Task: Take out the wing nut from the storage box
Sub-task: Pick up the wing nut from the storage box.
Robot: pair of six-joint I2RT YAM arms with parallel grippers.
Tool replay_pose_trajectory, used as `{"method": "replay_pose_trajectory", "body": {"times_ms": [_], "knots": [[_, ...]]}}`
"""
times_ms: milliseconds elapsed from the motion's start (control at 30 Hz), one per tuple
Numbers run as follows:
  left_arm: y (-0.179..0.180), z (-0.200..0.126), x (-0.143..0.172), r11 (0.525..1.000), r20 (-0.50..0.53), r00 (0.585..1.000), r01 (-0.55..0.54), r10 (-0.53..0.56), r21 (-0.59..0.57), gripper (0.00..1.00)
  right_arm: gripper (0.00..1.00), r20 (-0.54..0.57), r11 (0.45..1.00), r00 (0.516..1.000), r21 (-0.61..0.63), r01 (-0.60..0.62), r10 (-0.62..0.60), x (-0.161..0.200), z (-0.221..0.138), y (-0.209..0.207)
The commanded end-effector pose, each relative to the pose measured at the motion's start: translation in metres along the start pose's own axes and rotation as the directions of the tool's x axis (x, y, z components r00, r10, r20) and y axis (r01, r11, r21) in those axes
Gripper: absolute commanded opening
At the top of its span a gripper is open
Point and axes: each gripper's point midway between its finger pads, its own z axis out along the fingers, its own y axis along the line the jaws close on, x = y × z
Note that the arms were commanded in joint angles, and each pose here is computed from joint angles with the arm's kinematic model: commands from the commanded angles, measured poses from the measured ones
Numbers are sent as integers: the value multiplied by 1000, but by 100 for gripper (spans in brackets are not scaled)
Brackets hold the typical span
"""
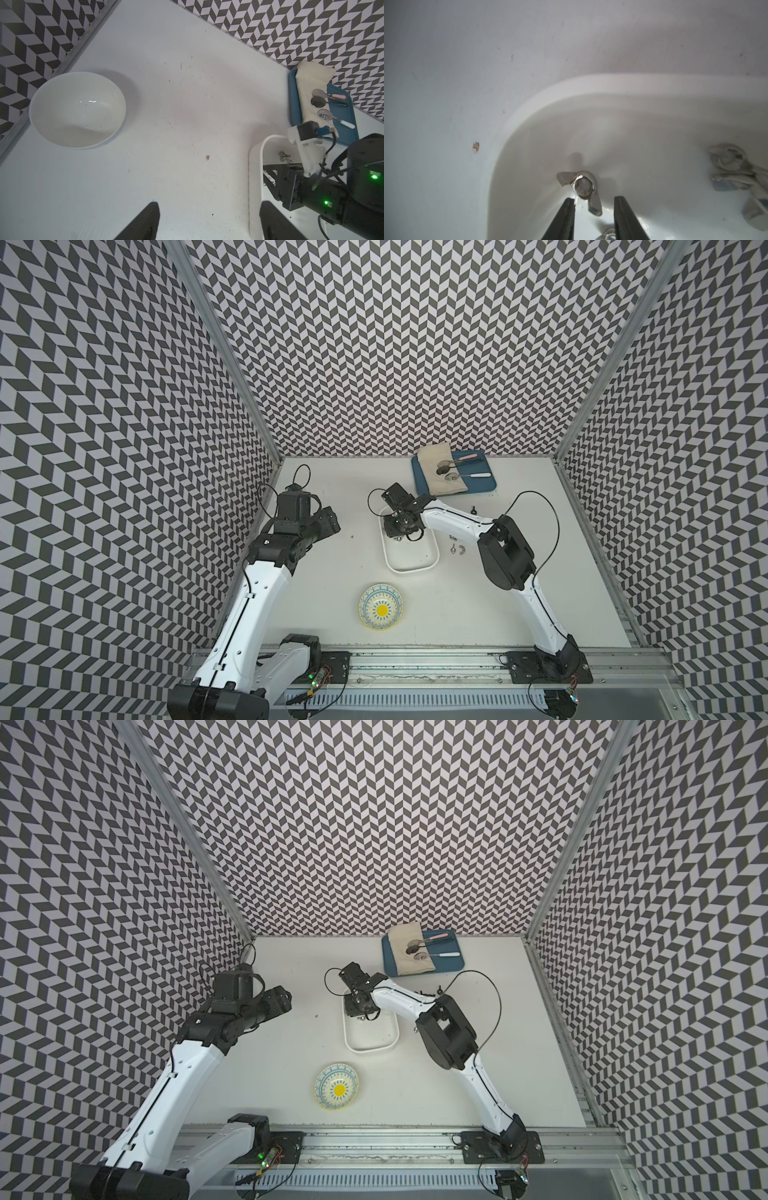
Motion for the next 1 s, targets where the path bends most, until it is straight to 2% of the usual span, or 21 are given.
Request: {"method": "replay_pose_trajectory", "body": {"times_ms": [0,233,533,967], "knots": [[0,-10,-10,1000,31,1000,-1,1,-5,80,36,69,993,994,-97,-73,80,-22,-25,17],[0,-10,-9,1000,26,1000,-3,3,-6,80,34,30,997,999,-78,-9,12,-9,-9,11],[-1,-7,-9,1000,21,1000,-1,1,-2,80,34,44,996,995,-6,85,-85,-9,-5,-2],[-1,-4,-10,1000,21,1000,5,-5,-4,80,29,26,986,986,-31,165,-164,-4,11,9]]}}
